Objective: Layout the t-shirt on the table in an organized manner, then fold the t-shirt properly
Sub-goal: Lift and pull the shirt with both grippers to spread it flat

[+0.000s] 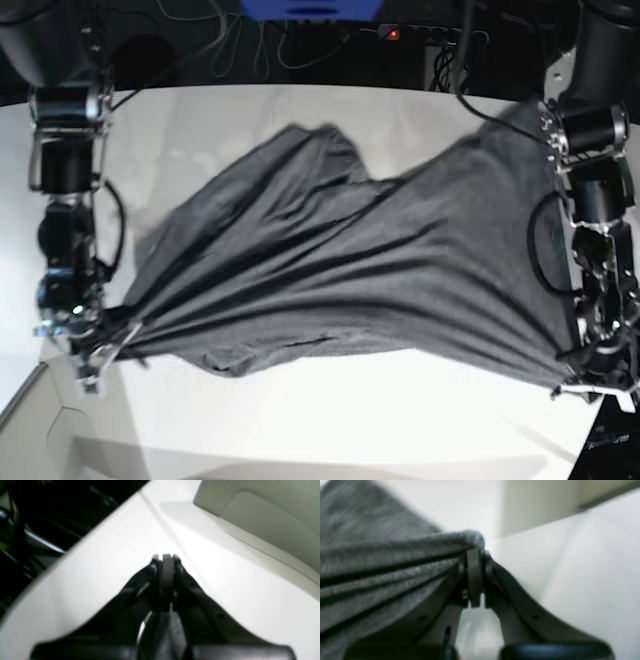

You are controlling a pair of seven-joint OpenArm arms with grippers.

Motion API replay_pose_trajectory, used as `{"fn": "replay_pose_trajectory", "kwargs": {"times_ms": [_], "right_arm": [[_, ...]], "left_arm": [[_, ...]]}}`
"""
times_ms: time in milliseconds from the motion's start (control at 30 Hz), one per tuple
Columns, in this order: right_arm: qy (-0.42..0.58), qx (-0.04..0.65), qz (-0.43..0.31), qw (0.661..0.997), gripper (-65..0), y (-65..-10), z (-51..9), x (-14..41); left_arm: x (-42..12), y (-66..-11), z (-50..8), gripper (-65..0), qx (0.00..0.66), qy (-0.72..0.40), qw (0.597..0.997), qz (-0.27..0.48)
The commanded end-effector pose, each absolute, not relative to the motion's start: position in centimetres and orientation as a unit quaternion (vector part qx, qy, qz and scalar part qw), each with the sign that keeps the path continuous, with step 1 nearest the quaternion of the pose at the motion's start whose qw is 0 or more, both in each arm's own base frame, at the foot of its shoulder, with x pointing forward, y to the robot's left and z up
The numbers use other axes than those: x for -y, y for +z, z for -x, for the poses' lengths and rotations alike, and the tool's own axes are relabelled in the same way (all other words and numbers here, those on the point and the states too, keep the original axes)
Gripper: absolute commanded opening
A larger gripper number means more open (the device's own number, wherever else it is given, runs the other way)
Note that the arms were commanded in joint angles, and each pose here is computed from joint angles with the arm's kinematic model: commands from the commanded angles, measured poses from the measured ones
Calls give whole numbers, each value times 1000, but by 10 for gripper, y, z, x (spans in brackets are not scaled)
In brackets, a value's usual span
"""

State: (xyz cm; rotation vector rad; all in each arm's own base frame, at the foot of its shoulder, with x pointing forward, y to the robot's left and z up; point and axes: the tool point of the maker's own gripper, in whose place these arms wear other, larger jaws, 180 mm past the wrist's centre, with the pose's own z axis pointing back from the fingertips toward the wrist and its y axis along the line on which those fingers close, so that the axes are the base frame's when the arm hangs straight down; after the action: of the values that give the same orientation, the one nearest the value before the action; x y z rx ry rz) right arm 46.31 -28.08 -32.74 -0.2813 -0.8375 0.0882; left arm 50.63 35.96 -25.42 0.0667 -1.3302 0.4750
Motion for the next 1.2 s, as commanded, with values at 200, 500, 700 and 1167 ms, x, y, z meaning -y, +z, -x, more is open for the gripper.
{"fn": "replay_pose_trajectory", "kwargs": {"times_ms": [200,500,700,1167], "right_arm": [[26,450,161,878,-650,-286,-490,315],[33,461,144,875,-650,-292,-494,296],[34,475,133,869,-600,-289,-502,284],[-30,488,130,863,-185,-288,-486,315]], "left_arm": [[-364,-192,-528,-648,663,193,721,-57],[-356,-227,-535,-648,627,210,749,-43],[-357,-244,-541,-644,600,222,767,-41],[-374,-233,-539,-229,603,231,762,-48]]}}
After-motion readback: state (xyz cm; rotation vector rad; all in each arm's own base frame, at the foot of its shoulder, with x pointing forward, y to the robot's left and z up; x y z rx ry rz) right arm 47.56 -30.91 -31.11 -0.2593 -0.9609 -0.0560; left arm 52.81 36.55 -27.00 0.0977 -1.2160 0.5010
